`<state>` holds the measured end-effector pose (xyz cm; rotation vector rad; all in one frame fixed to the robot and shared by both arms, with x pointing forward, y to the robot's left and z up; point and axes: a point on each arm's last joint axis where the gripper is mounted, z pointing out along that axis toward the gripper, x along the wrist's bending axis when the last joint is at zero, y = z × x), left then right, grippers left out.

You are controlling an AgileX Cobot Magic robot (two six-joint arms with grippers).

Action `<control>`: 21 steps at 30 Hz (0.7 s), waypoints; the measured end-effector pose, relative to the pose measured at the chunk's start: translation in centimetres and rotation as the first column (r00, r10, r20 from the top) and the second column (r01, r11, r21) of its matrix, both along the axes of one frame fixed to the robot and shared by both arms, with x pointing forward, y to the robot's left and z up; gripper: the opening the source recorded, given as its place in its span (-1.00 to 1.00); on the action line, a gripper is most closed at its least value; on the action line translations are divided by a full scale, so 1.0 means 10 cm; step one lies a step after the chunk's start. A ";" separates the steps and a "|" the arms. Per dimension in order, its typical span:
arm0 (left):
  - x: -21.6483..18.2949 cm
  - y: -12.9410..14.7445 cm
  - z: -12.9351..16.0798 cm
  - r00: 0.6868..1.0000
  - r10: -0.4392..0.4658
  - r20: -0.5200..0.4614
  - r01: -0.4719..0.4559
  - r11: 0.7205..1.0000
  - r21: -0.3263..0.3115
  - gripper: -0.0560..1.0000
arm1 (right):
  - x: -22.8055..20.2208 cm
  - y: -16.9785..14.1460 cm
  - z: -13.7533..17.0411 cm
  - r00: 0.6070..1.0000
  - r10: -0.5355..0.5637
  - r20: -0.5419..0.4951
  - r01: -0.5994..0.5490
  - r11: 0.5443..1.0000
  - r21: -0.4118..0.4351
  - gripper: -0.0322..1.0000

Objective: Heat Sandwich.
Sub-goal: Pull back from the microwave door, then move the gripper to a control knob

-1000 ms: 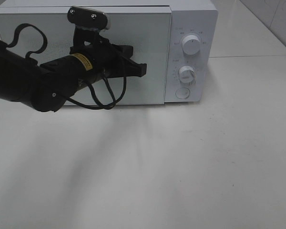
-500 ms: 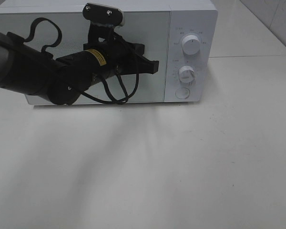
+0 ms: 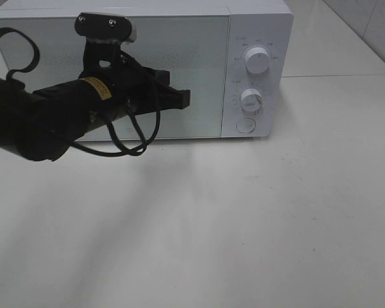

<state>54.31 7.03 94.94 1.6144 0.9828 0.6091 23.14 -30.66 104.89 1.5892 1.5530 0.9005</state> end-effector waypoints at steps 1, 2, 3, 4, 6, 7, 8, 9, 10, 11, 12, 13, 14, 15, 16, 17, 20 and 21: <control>-0.05 0.03 0.01 1.000 -0.003 -0.007 0.003 1.000 0.005 -0.89 | 0.00 0.00 0.00 1.000 0.000 0.000 0.000 1.000 0.000 0.53; -0.05 0.03 0.01 1.000 -0.003 -0.007 0.003 1.000 0.005 -0.89 | 0.00 0.00 0.00 1.000 0.000 0.000 0.000 1.000 0.000 0.53; -0.10 0.05 0.01 1.000 -0.006 -0.021 0.006 1.000 0.012 -0.89 | 0.00 0.00 0.00 1.000 0.000 0.000 0.000 1.000 0.000 0.53; -0.18 0.11 0.01 0.998 -0.009 -0.064 0.011 0.999 0.037 -0.88 | 0.00 0.00 0.00 1.000 0.000 0.000 0.000 1.000 0.000 0.53; -0.25 0.15 0.02 0.993 -0.013 -0.116 0.021 0.998 0.066 -0.69 | 0.00 0.00 0.00 1.000 0.000 0.000 0.000 1.000 0.000 0.53; -0.25 0.15 0.02 0.993 -0.013 -0.116 0.021 0.998 0.066 -0.69 | 0.00 0.00 0.00 1.000 0.000 0.000 0.000 1.000 0.000 0.53; -0.31 0.19 0.02 0.981 -0.014 -0.192 0.035 0.994 0.106 -0.26 | 0.00 0.00 0.00 1.000 0.000 0.000 0.000 1.000 0.000 0.53; -0.34 0.20 0.01 0.972 -0.013 -0.234 0.044 0.991 0.129 0.03 | 0.00 0.00 0.00 1.000 0.000 0.000 0.000 1.000 0.000 0.53; -0.37 0.22 0.01 0.962 -0.011 -0.272 0.053 0.988 0.147 0.33 | 0.00 0.00 0.00 1.000 0.000 0.000 0.000 1.000 0.000 0.53; -0.40 0.23 0.01 0.951 -0.009 -0.309 0.064 0.984 0.167 0.58 | 0.00 0.00 0.00 1.000 0.000 0.000 0.000 1.000 0.000 0.53; -0.46 0.26 0.01 0.931 -0.006 -0.364 0.083 0.977 0.196 0.71 | 0.00 0.00 0.00 1.000 0.000 0.000 0.000 1.000 0.000 0.53; -0.46 0.26 0.01 0.931 -0.006 -0.364 0.083 0.977 0.196 0.71 | 0.00 0.00 0.00 1.000 0.000 0.000 0.000 1.000 0.000 0.53; -0.48 0.27 0.02 0.923 -0.005 -0.385 0.091 0.974 0.207 0.87 | 0.00 0.00 0.00 1.000 0.000 0.000 0.000 1.000 0.000 0.53; -0.50 0.29 0.01 0.910 -0.001 -0.415 0.103 0.969 0.223 0.90 | 0.00 0.00 0.00 1.000 0.000 0.000 0.000 1.000 0.000 0.53; -0.54 0.31 0.00 0.895 0.003 -0.446 0.116 0.964 0.240 0.92 | 0.00 0.00 0.00 1.000 0.000 0.000 0.000 1.000 0.000 0.53; -0.60 0.34 -0.02 0.859 0.017 -0.512 0.146 0.950 0.275 0.93 | 0.00 0.00 0.00 1.000 0.000 0.000 0.000 1.000 0.000 0.53; -0.66 0.37 -0.03 0.826 0.029 -0.563 0.173 0.938 0.302 0.93 | 0.00 0.00 0.00 1.000 0.000 0.000 0.000 1.000 0.000 0.53; -0.69 0.39 -0.02 0.809 0.036 -0.587 0.187 0.931 0.314 0.93 | 0.00 0.00 0.00 1.000 0.000 0.000 0.000 1.000 0.000 0.53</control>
